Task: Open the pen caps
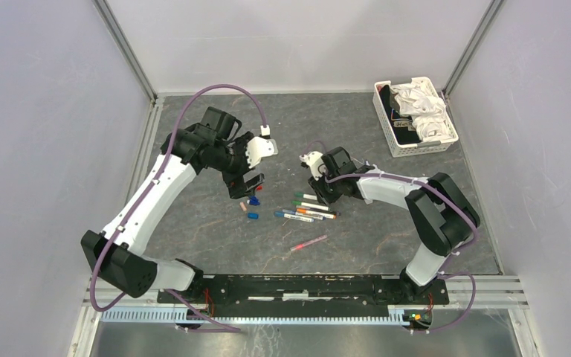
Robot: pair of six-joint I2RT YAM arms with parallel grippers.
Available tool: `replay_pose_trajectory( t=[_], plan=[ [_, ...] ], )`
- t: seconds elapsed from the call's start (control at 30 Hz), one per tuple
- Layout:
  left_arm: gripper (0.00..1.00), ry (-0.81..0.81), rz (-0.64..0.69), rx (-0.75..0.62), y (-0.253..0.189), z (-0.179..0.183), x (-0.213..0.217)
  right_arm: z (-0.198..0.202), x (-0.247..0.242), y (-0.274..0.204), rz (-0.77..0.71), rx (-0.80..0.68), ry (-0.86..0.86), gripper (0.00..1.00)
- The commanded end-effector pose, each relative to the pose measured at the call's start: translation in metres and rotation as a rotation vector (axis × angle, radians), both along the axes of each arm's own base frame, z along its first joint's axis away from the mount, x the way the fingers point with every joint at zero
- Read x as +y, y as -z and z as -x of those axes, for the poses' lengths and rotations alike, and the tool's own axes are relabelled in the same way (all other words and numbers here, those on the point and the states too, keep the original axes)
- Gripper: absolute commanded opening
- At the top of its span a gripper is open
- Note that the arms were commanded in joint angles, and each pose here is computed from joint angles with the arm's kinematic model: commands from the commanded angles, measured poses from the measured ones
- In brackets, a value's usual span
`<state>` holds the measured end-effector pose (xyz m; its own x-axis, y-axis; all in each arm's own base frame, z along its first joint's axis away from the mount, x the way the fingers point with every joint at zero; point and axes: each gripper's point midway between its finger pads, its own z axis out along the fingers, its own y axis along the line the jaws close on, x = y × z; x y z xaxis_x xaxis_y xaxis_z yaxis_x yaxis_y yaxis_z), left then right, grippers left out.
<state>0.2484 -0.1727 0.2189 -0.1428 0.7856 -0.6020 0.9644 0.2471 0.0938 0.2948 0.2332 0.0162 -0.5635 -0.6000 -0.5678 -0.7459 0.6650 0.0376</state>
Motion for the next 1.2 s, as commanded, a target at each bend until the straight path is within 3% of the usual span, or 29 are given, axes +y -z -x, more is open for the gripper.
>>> replay_pose_trajectory(
  t=[0.0,0.2,0.5,0.8,1.17],
  plan=[
    [1.00,0.037,0.000,-0.024,-0.003,0.000,0.000,0.000,0.004,0.015,0.009,0.021,-0.019,0.31],
    [1.00,0.062,0.008,-0.052,-0.002,-0.003,-0.002,-0.004,0.013,0.001,-0.044,-0.009,-0.032,0.00],
    [1.00,0.205,-0.004,-0.068,0.027,0.003,-0.005,-0.005,0.050,-0.075,-0.262,-0.014,-0.102,0.00],
    [1.00,0.321,0.017,-0.071,0.030,0.004,-0.020,0.066,0.093,-0.133,-0.609,0.294,-0.310,0.00],
    [0.89,0.515,0.029,-0.099,0.038,0.040,-0.032,0.097,0.111,-0.151,-0.693,0.440,-0.457,0.00]
  ],
)
